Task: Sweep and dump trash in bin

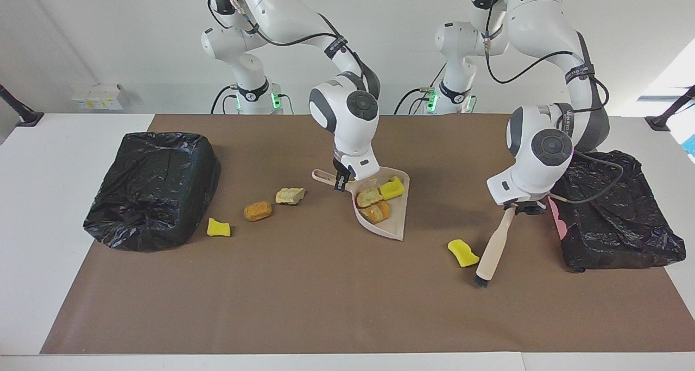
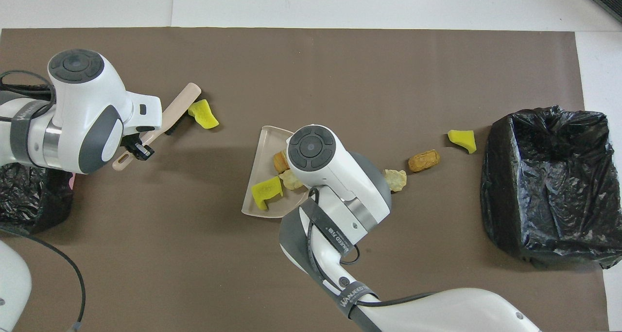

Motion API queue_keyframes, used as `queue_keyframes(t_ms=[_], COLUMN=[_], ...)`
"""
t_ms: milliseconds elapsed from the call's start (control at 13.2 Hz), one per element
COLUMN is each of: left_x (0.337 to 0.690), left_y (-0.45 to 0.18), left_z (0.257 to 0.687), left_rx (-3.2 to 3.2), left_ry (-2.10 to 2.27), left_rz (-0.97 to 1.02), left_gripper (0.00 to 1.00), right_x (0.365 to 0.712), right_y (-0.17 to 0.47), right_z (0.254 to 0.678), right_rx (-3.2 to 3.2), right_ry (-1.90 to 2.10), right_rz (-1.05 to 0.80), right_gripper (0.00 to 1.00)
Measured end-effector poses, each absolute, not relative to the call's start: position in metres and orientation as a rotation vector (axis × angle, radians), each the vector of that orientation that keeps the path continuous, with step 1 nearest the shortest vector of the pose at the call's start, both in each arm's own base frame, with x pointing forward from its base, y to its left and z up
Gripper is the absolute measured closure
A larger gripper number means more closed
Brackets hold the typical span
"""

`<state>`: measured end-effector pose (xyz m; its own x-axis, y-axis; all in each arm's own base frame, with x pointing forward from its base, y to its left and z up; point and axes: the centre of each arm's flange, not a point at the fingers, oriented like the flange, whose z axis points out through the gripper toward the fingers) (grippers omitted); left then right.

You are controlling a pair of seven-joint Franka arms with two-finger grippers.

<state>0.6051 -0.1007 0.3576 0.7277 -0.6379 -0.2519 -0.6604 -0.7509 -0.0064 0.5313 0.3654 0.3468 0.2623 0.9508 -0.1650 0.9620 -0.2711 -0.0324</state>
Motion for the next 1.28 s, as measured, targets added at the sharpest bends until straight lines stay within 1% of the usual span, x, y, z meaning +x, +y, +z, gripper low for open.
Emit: queue_keyframes(t_ms=[377,755,906,1057,1283], left_x=[0.563,0.516,0.499,0.494,0.498], left_y=[-0.145,-0.203,-0.223,-0.228,-0.216], left_z=[0.35,0.347,0.348,0.354,0.367], left_rx=[-2.938,-3.043,-3.058,-3.08,-3.105], left_ry=[1.08,0.859,0.742,0.646,0.518], left_rz=[0.42,0.487,0.544,0.568,0.538], left_gripper=[0.74,0.74,0.74,0.74,0.74], right_x=[0.528,0.527,0.527,0.527,0.527], right_y=[0.369,0.371,0.371,0.371,0.37], right_z=[0.344,0.343,0.343,0.343,0.342], right_rx=[2.455,2.455,2.455,2.455,2.456], right_ry=[1.821,1.822,1.822,1.821,1.821], right_rz=[-0.226,-0.217,-0.217,-0.217,-0.215], right_gripper=[0.67,0.67,0.67,0.67,0.67])
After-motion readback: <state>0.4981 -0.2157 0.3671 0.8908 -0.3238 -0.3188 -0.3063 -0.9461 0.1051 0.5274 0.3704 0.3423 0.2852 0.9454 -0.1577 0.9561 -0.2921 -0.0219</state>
